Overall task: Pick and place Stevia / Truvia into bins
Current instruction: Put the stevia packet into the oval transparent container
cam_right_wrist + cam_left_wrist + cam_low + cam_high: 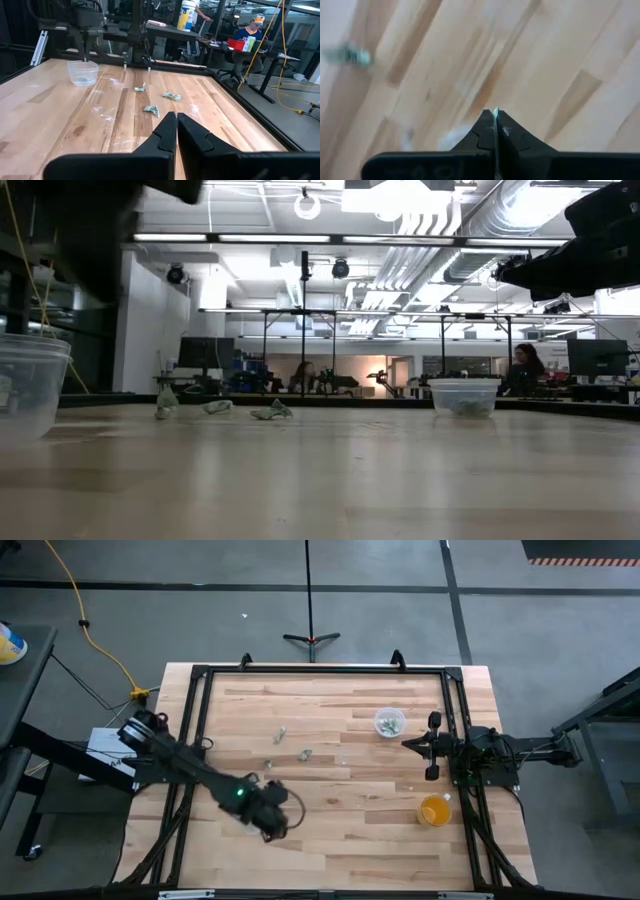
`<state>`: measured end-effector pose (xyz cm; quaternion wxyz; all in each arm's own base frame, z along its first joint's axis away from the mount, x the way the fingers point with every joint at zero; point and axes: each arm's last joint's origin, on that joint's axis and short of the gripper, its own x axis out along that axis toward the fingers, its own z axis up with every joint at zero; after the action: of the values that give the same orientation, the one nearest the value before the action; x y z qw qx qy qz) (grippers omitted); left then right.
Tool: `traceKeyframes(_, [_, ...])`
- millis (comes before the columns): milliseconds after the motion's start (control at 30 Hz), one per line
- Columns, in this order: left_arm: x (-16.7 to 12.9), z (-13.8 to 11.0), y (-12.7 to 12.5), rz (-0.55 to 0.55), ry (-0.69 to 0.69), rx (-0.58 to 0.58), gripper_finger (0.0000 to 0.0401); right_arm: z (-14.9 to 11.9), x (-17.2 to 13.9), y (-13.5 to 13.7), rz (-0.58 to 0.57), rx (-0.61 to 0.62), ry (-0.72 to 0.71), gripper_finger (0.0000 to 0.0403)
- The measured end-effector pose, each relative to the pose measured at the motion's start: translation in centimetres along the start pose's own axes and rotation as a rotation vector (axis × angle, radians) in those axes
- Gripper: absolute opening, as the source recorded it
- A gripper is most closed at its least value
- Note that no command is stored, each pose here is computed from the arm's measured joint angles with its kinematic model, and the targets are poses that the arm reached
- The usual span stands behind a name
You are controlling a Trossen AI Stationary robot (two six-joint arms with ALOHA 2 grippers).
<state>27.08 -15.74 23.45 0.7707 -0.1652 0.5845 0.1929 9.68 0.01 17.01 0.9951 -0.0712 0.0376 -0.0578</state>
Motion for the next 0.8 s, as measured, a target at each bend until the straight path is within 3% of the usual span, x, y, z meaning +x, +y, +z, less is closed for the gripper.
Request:
traceKeyframes(200, [-0.2,-2.7,-0.6,0.072,0.044,-0.042,0.0071,0.0,0.0,0.0,0.0,-0.002,0.001,0.0007])
traceKeyframes(400, [0.1,-3.0,-0.5,0.081,0.039,-0.078,0.0104,0.0,0.0,0.0,0.0,-0.003,0.0,0.0008])
traceKeyframes(500, [0.2,-2.6,-0.2,0.091,0.034,-0.097,0.0122,0.0,0.0,0.0,0.0,-0.004,0.001,0.0009])
traceKeyframes(600, [0.4,-1.5,1.0,0.189,-0.034,-0.126,0.0143,0.0,0.0,0.0,0.0,-0.004,0.001,0.0007])
traceKeyframes(700, [0.7,0.5,3.0,0.302,-0.06,-0.184,0.0167,0.0,0.0,0.0,0.001,-0.02,0.001,0.0004])
traceKeyframes(800, [1.3,2.8,5.0,0.338,-0.014,-0.162,0.0193,0.0,0.0,0.0,0.001,-0.022,0.001,0.0003])
